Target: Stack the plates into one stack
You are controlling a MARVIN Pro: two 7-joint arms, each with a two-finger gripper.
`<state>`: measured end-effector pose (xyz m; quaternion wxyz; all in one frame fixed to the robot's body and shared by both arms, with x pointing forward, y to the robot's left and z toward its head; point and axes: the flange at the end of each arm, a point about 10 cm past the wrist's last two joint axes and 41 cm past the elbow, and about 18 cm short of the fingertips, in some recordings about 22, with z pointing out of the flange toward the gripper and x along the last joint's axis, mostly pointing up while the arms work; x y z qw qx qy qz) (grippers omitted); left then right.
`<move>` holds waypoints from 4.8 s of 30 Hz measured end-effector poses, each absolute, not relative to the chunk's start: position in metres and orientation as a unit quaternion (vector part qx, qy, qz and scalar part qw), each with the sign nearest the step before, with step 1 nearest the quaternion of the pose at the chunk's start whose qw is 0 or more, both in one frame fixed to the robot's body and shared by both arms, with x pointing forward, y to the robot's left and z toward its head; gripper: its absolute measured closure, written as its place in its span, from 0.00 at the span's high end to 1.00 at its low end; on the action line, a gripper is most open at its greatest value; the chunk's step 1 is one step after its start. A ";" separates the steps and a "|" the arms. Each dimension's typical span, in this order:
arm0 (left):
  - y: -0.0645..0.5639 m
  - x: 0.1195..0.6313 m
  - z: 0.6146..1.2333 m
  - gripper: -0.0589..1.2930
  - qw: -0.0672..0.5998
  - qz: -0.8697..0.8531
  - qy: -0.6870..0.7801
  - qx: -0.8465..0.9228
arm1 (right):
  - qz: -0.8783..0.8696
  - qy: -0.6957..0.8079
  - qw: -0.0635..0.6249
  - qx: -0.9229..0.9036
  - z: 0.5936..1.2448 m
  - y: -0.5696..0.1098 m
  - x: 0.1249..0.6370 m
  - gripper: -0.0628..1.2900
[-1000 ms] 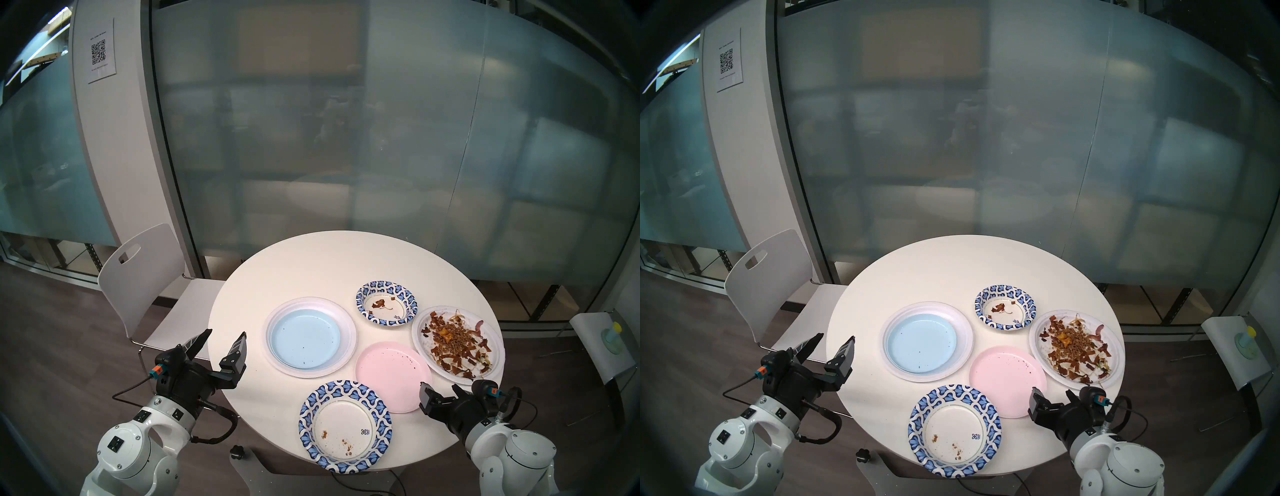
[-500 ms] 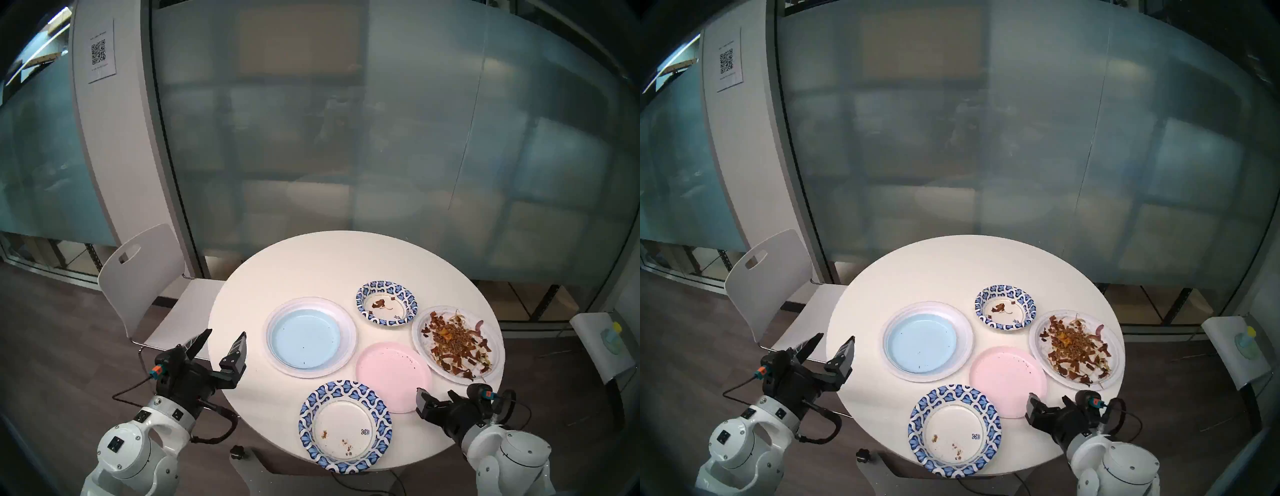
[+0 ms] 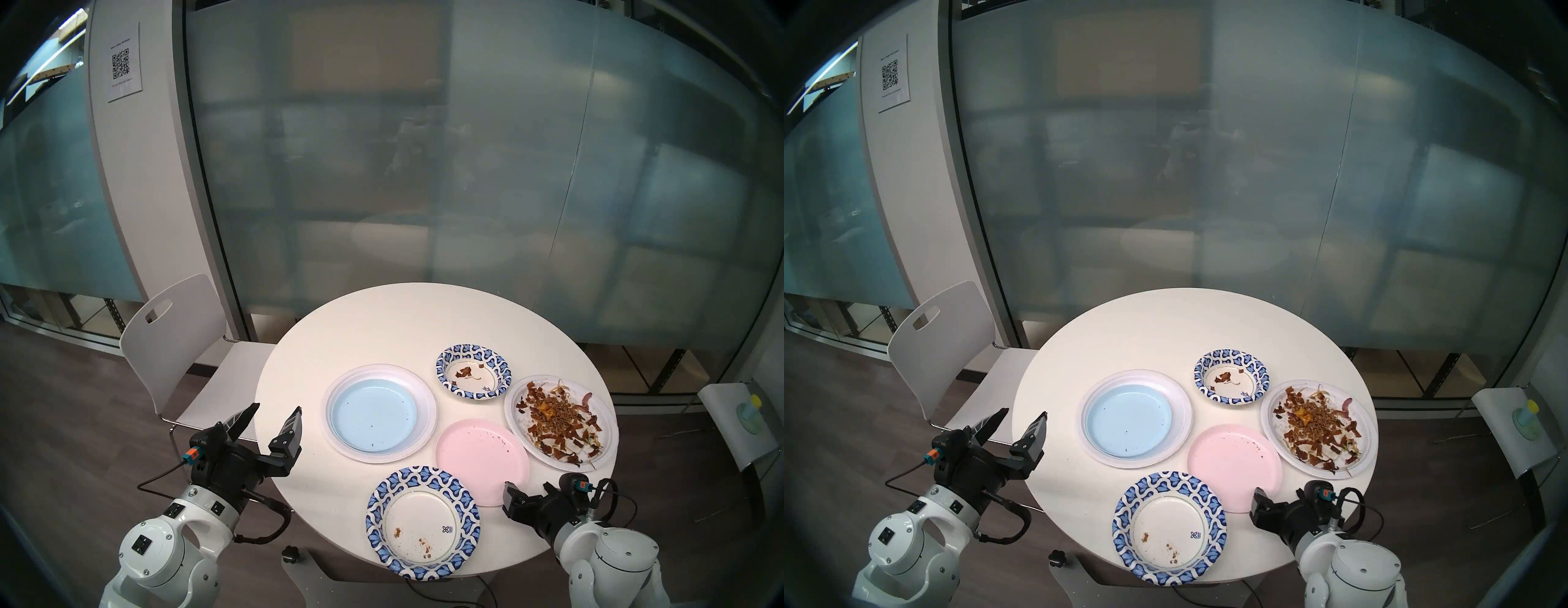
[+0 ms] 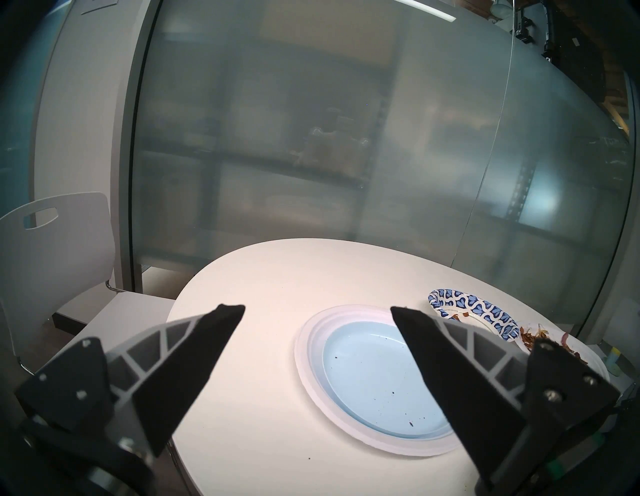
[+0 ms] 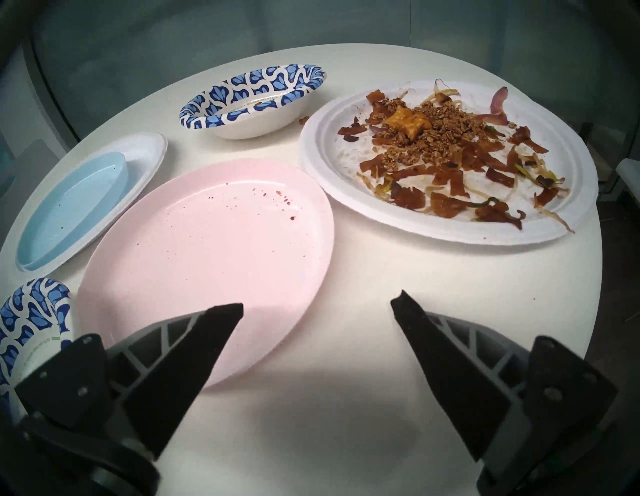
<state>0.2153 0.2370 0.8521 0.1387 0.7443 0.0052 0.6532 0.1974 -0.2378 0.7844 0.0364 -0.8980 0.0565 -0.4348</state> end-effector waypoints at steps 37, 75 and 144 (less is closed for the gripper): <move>0.237 0.215 0.852 0.93 0.138 0.654 0.005 0.744 | -0.428 0.034 0.026 -0.903 0.775 -0.239 0.223 0.85; 0.237 0.215 0.852 0.94 0.138 0.654 0.005 0.744 | -0.456 0.057 -0.001 -0.888 0.782 -0.250 0.213 0.03; 0.237 0.216 0.853 0.94 0.139 0.655 0.004 0.742 | -0.560 0.117 0.165 -0.804 0.830 -0.204 0.279 0.03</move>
